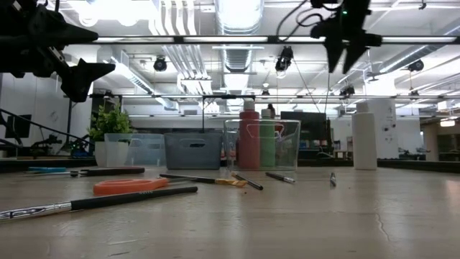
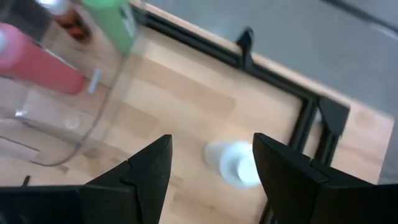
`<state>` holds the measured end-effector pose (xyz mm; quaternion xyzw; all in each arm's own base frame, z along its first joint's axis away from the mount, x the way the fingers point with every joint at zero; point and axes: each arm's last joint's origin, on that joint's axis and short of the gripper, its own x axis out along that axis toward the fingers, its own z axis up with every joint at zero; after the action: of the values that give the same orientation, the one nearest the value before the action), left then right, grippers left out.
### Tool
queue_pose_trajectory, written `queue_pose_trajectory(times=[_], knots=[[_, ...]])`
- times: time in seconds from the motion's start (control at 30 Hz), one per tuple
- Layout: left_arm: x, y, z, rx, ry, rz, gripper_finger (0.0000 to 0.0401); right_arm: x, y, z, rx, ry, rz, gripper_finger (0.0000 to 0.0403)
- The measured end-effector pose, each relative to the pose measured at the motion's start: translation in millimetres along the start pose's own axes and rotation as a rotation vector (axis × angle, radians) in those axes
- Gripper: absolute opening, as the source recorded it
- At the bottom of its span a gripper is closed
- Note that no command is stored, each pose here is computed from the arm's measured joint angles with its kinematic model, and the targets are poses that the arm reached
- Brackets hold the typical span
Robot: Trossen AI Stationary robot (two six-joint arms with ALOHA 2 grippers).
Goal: Pick & Place Paint Supplies
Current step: Put the white paint bottle into the right transparent bin
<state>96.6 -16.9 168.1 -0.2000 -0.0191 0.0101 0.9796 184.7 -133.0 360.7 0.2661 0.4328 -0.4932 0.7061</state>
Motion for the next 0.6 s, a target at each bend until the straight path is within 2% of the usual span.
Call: queue_pose_trajectory(times=[0.27, 0.43, 0.6], knots=[[0, 0, 0, 0.000, 0.000, 0.000, 0.0303, 8, -22, -37, 0.143, 0.035, -0.030, 0.0222], [0, 0, 0, 0.000, 0.000, 0.000, 0.0303, 24, -25, -53, 0.171, 0.042, -0.037, 0.0222], [0, 0, 0, 0.000, 0.000, 0.000, 0.0303, 41, -26, -61, 0.183, -0.033, -0.073, 0.0222]])
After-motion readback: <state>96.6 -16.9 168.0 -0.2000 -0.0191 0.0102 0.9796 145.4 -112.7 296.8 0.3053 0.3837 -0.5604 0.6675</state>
